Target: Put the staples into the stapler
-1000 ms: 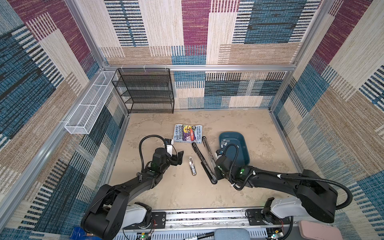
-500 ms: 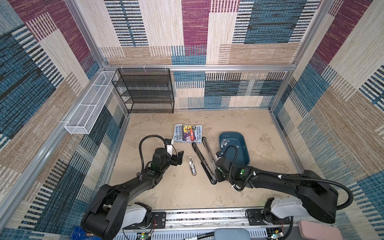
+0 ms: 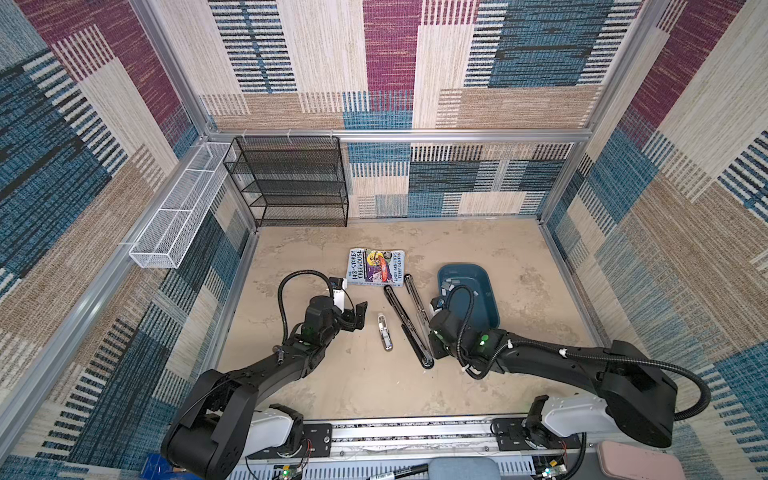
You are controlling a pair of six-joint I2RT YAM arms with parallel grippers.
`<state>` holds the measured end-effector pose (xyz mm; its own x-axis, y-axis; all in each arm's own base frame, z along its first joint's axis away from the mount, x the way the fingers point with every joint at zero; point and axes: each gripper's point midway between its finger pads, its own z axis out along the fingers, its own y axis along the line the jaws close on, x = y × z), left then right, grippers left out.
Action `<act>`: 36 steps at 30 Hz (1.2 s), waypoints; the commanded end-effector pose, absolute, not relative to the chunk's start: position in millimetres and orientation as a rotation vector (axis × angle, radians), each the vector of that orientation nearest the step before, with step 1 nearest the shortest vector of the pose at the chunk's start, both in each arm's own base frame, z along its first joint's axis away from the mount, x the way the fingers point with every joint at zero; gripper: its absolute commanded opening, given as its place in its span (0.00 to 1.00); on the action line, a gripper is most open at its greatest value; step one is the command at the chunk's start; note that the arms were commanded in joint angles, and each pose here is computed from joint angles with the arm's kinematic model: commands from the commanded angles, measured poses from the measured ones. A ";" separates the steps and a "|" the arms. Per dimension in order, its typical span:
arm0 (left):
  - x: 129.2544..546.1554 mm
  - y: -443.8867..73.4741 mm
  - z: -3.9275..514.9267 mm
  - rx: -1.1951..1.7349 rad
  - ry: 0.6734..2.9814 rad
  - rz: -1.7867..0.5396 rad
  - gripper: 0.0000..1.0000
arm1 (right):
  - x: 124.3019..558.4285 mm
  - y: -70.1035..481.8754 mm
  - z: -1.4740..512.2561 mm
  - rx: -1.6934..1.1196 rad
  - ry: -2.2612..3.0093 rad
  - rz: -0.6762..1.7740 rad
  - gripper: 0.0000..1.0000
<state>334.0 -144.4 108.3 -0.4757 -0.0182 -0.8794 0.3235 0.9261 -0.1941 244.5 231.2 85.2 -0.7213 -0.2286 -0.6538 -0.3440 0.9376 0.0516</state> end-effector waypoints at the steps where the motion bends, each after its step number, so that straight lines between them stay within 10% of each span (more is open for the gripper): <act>1: 334.9 -161.3 121.3 0.260 1.927 -0.521 0.92 | 258.6 238.0 124.2 -0.395 2.268 0.242 0.38; 13: 303.8 -174.4 119.6 0.309 1.870 -0.693 0.86 | 227.8 334.8 137.3 -0.471 2.081 0.599 0.41; 36: 271.7 -190.6 125.0 0.417 1.830 -0.855 0.88 | 225.4 363.1 36.5 -0.566 2.231 0.474 0.42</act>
